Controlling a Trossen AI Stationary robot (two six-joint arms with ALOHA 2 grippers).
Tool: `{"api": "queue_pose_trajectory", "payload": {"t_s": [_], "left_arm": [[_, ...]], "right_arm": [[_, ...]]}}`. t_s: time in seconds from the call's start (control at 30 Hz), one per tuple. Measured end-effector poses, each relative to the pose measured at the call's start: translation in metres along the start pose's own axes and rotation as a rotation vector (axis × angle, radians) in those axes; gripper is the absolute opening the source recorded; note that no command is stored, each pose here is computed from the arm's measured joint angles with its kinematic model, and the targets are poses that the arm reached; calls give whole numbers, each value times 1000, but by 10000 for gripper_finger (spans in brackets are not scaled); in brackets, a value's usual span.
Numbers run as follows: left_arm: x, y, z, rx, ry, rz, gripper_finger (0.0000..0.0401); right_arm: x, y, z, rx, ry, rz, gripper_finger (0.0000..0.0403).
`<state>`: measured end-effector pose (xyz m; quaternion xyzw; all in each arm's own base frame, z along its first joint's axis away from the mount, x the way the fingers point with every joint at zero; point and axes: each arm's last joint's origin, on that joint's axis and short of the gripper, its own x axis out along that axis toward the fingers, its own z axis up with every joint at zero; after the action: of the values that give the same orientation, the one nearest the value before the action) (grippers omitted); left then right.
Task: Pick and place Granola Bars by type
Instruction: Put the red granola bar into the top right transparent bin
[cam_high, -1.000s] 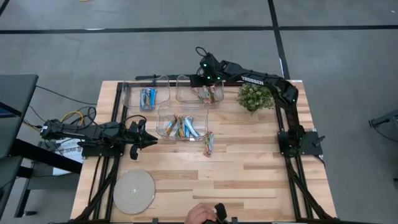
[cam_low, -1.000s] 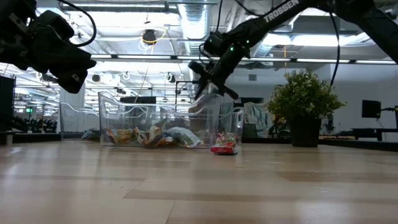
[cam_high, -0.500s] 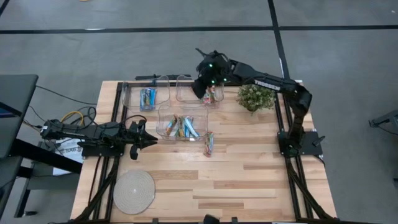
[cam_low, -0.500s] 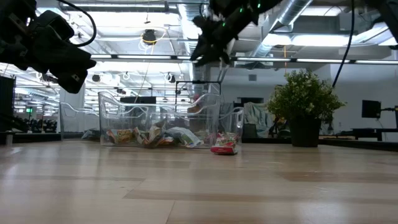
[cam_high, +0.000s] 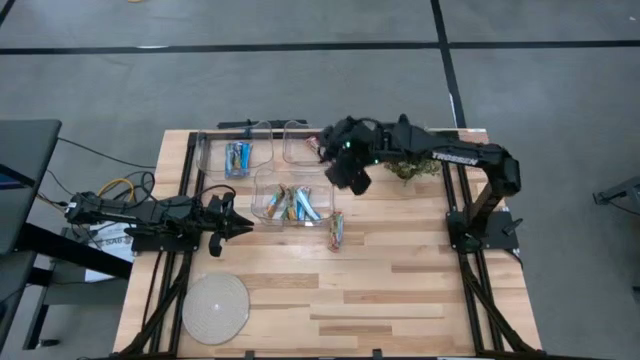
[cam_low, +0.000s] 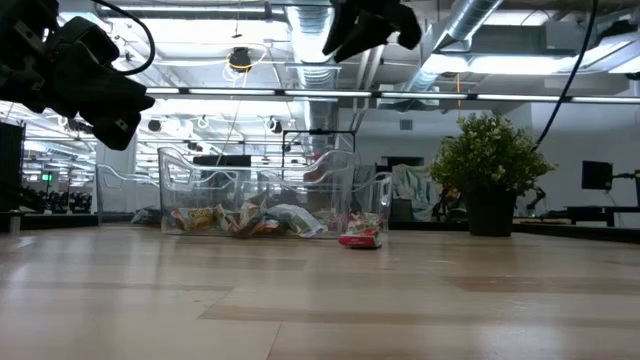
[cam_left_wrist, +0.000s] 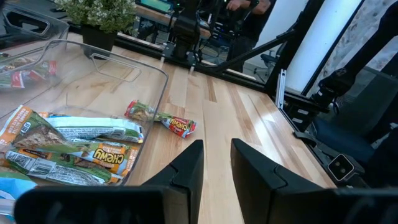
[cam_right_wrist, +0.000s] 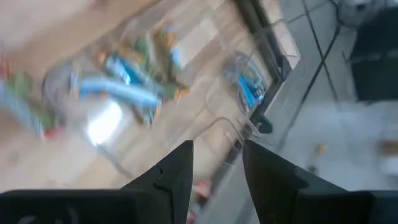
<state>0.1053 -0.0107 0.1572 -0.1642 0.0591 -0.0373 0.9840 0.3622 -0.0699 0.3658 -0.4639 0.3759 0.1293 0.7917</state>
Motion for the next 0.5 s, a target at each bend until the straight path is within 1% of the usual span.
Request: {"api": "queue_pose_trajectory", "payload": {"t_s": [0.07, 0.17, 0.37, 0.5], "left_arm": [[0, 0, 0, 0, 0, 0, 73], [0, 0, 0, 0, 0, 0, 73], [0, 0, 0, 0, 0, 0, 73], [0, 0, 0, 0, 0, 0, 73]], "right_arm": [[-1, 9, 11, -126, 49, 11, 134], [-3, 23, 24, -255, 94, 61, 134], [-7, 53, 49, -403, 91, 208, 134], [-12, 69, 59, -456, 72, 302, 134]]}}
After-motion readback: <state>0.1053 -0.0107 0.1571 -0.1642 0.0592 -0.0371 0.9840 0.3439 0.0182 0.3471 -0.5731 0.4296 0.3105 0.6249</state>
